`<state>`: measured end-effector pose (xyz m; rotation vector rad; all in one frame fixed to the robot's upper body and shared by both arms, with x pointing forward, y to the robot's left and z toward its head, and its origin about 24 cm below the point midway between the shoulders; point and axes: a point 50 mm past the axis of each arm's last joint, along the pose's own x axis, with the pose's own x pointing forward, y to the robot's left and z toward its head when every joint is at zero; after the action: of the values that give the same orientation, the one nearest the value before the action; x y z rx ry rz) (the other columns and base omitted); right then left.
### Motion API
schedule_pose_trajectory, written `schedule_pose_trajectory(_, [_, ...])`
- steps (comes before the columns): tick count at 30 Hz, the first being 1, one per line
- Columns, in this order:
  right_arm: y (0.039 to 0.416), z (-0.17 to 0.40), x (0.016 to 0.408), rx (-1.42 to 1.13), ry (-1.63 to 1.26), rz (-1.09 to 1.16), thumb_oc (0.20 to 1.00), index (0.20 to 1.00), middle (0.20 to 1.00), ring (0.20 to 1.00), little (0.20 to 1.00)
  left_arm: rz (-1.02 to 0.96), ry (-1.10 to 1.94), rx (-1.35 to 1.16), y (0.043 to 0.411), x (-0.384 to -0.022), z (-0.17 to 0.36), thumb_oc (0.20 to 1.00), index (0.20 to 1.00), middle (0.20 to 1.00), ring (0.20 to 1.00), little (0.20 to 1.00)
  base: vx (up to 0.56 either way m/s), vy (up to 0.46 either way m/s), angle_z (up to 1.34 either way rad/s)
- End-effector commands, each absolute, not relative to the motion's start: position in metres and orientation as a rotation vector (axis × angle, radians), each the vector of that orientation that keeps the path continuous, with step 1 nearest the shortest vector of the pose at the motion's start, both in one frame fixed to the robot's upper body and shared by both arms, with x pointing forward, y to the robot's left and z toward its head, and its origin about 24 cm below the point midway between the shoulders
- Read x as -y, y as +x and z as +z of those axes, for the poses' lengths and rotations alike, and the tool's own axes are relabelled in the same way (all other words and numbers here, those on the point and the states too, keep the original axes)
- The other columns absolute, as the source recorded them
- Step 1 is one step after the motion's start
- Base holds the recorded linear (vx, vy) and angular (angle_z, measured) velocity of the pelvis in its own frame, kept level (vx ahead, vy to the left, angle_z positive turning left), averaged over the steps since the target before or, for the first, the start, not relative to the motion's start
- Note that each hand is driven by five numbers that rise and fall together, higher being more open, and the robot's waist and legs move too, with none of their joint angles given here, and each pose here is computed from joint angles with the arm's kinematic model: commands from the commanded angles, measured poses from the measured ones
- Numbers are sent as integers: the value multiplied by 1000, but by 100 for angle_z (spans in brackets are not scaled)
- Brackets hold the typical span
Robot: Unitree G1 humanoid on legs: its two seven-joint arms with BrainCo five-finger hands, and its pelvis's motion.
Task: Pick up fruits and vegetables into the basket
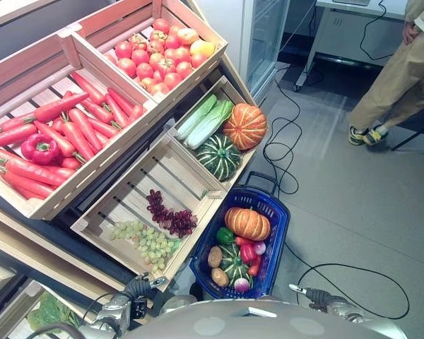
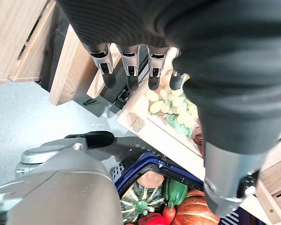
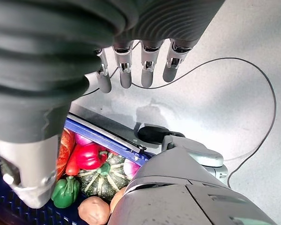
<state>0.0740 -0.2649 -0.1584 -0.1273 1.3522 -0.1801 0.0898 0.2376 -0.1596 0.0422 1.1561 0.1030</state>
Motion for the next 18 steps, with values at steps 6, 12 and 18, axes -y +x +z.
schedule_pose_trajectory(6, [86,-156,265,-1329,-101,-210,1000,1000,1000,1000,1000,109,87,-1121,106,-245,-155,1000,1000,1000,1000,1000,0,0,0])
schedule_pose_trajectory(12, [85,-156,267,-1323,-103,-218,1000,1000,1000,1000,1000,128,75,-1103,107,-247,-154,1000,1000,1000,1000,1000,18,-2,0])
schedule_pose_trajectory(18, [100,-152,269,-1262,-92,-234,1000,1000,1000,1000,1000,136,37,-1020,122,-247,-148,1000,1000,1000,1000,1000,-63,-13,1])
